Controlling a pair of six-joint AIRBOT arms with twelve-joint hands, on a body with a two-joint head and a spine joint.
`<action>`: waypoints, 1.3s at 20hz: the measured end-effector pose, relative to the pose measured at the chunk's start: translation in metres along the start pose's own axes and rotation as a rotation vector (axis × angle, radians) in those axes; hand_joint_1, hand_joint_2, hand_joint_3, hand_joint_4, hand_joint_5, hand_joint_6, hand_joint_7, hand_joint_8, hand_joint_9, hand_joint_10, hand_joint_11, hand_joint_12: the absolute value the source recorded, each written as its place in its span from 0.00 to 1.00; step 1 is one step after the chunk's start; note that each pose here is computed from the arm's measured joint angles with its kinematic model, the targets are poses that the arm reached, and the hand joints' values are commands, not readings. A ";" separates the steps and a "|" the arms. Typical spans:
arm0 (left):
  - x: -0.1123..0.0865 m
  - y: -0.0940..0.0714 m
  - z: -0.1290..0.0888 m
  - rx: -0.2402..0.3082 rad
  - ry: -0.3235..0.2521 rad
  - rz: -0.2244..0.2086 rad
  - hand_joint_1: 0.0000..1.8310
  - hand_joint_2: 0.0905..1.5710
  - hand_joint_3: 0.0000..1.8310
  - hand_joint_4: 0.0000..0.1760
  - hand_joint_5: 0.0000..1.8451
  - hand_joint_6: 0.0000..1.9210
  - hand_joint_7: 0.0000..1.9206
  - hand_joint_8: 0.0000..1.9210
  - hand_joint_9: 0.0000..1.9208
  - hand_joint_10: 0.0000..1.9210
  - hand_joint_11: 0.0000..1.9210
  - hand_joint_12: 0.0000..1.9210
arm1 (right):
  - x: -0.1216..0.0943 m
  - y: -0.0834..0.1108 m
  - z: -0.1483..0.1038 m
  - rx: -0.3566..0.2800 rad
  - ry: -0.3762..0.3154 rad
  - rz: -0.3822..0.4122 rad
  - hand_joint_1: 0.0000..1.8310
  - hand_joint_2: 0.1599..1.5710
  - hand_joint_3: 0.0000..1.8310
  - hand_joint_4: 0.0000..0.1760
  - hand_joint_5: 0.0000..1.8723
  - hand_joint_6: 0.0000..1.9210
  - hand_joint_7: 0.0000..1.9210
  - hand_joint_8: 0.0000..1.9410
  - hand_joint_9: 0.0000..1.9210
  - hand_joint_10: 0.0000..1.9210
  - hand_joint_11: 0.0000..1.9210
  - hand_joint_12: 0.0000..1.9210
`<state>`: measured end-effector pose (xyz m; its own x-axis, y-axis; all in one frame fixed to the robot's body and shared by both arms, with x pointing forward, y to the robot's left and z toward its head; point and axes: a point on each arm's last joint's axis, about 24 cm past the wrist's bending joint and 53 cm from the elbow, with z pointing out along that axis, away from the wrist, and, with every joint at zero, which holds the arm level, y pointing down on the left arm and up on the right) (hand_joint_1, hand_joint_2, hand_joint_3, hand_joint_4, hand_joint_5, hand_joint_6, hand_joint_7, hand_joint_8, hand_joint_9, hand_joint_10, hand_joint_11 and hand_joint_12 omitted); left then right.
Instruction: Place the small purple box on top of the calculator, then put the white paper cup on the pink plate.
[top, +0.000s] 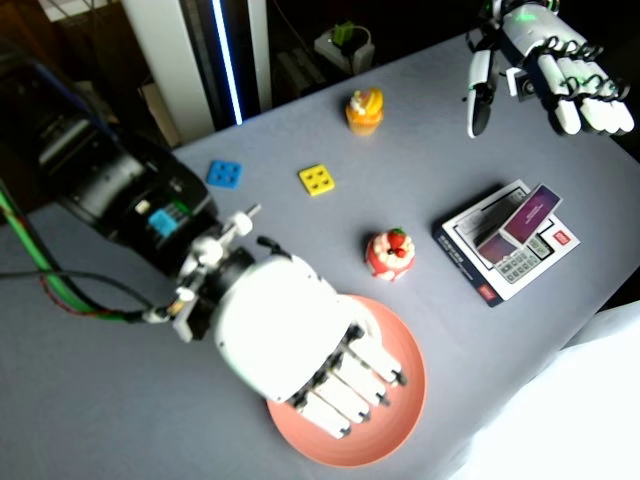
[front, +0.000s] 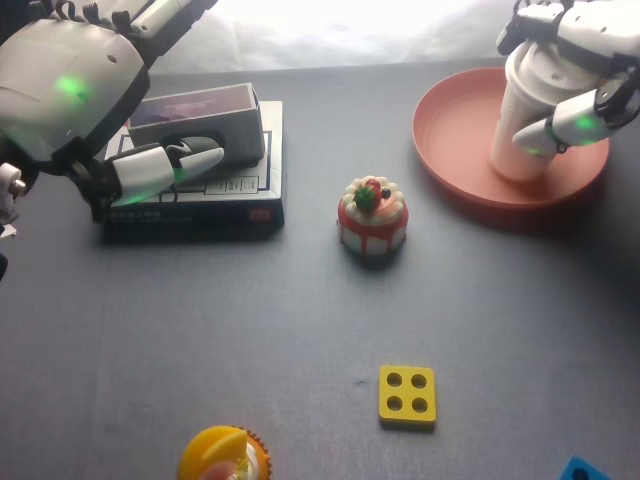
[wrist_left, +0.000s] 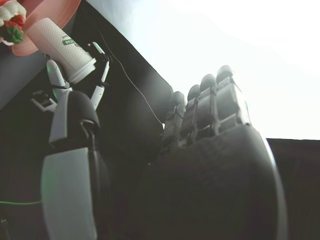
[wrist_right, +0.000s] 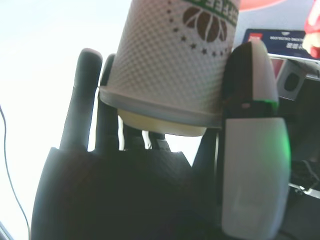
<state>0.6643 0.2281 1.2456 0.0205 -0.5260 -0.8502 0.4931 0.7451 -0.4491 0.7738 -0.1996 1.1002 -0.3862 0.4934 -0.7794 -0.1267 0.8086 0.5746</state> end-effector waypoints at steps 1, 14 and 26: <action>0.000 0.000 0.000 0.000 0.000 -0.007 0.47 0.67 0.00 0.08 0.06 0.01 0.00 0.00 0.00 0.00 0.00 0.00 | 0.004 0.001 0.001 0.000 0.009 0.001 0.56 0.68 0.00 0.00 0.12 0.10 0.16 0.12 0.06 0.58 0.00 0.91; 0.006 -0.001 -0.001 0.002 0.013 -0.020 0.50 0.64 0.00 0.16 0.05 0.00 0.00 0.00 0.00 0.00 0.00 0.00 | 0.014 0.009 0.002 -0.011 0.033 -0.019 0.42 0.59 0.00 0.52 0.00 0.00 0.00 0.00 0.00 0.00 0.00 0.67; 0.011 0.009 -0.010 -0.027 0.020 -0.028 0.52 0.64 0.00 0.21 0.03 0.00 0.00 0.00 0.00 0.00 0.00 0.00 | -0.026 0.032 -0.042 -0.091 -0.078 -0.046 0.32 0.48 0.00 0.94 0.00 0.00 0.00 0.00 0.00 0.00 0.00 0.65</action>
<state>0.6600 0.2334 1.2292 -0.0107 -0.5389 -0.8423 0.4697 0.7409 -0.4800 0.7411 -0.2003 1.1495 -0.3065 0.4823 -0.8206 -0.2261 0.8006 0.5550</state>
